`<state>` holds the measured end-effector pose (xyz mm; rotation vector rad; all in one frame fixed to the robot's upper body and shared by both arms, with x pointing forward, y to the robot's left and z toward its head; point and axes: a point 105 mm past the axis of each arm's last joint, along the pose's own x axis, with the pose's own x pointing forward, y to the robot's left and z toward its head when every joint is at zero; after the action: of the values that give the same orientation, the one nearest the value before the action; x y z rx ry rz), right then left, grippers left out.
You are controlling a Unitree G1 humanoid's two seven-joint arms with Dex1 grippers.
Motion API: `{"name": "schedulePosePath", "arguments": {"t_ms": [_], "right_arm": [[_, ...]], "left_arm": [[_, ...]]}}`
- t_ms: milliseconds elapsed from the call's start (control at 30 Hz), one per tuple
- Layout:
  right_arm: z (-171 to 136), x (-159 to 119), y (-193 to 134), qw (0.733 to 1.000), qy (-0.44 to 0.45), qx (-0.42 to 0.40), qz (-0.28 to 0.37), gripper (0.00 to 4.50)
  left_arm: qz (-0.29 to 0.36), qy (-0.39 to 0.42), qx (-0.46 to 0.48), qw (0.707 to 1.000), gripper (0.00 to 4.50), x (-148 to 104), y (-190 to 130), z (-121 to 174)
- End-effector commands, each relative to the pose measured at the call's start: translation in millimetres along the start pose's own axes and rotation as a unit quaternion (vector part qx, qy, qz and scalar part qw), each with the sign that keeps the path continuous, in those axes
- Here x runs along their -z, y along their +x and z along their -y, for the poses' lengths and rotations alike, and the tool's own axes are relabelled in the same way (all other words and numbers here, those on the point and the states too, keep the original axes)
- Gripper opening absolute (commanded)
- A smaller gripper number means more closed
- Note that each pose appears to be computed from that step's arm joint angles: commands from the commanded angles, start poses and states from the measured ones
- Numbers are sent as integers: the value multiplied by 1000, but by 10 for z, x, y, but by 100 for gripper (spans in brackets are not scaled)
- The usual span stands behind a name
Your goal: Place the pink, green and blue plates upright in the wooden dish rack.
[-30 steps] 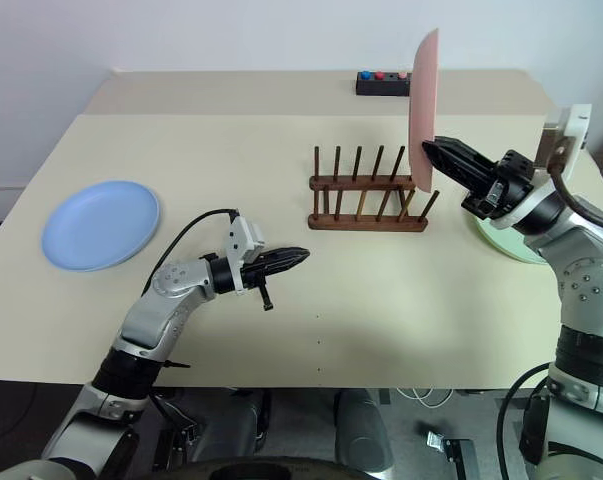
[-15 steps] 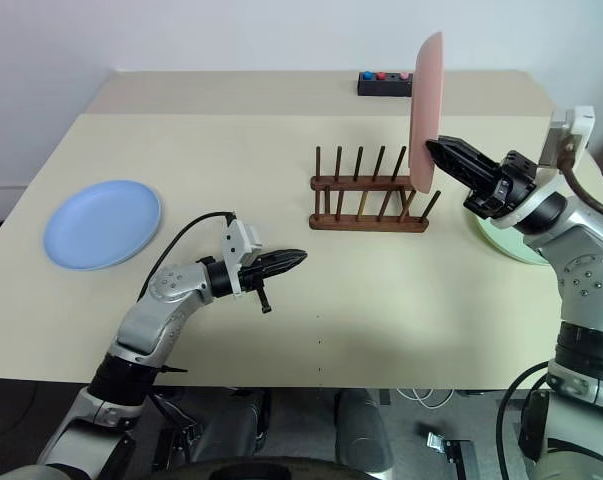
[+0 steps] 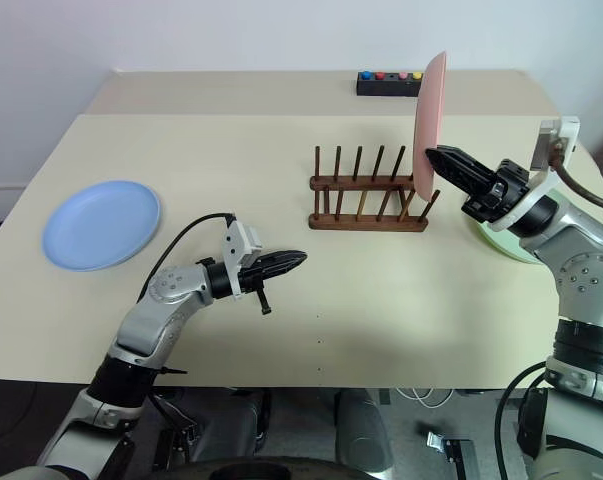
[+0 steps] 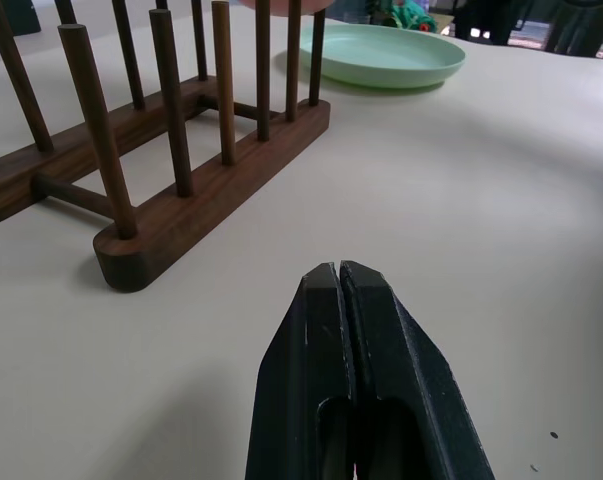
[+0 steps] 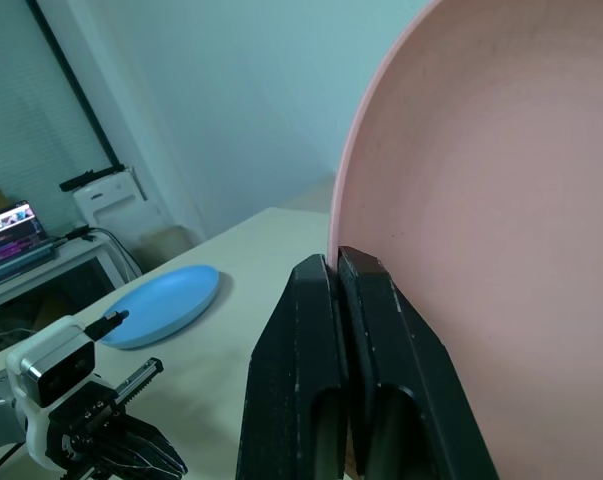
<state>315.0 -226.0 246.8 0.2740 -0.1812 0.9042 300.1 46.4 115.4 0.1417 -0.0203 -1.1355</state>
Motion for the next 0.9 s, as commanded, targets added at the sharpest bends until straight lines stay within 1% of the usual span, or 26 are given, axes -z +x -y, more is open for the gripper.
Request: {"name": "schedulePosePath", "arguments": {"t_ms": [33, 267, 433, 600, 733, 900], "right_arm": [[-209, -286, 59, 997, -40, -48, 38, 4], [-267, -298, 82, 997, -36, -66, 33, 4], [-125, -206, 69, 999, -4, -40, 25, 4], [-60, -161, 44, 999, 13, -35, 21, 4], [-41, -174, 34, 999, 19, -38, 25, 4], [-107, -237, 37, 997, 22, -63, 23, 4]], "left_arm": [[16, 7, 5, 1000, 0, -92, -1, 32], [17, 7, 8, 1000, 0, -96, 18, 36], [18, 5, 11, 1000, 0, -86, 37, 38], [16, 6, 11, 1000, 0, -74, 37, 33], [14, 5, 11, 1000, 0, -64, 33, 24], [12, 4, 10, 1000, 0, -59, 20, 9]]}}
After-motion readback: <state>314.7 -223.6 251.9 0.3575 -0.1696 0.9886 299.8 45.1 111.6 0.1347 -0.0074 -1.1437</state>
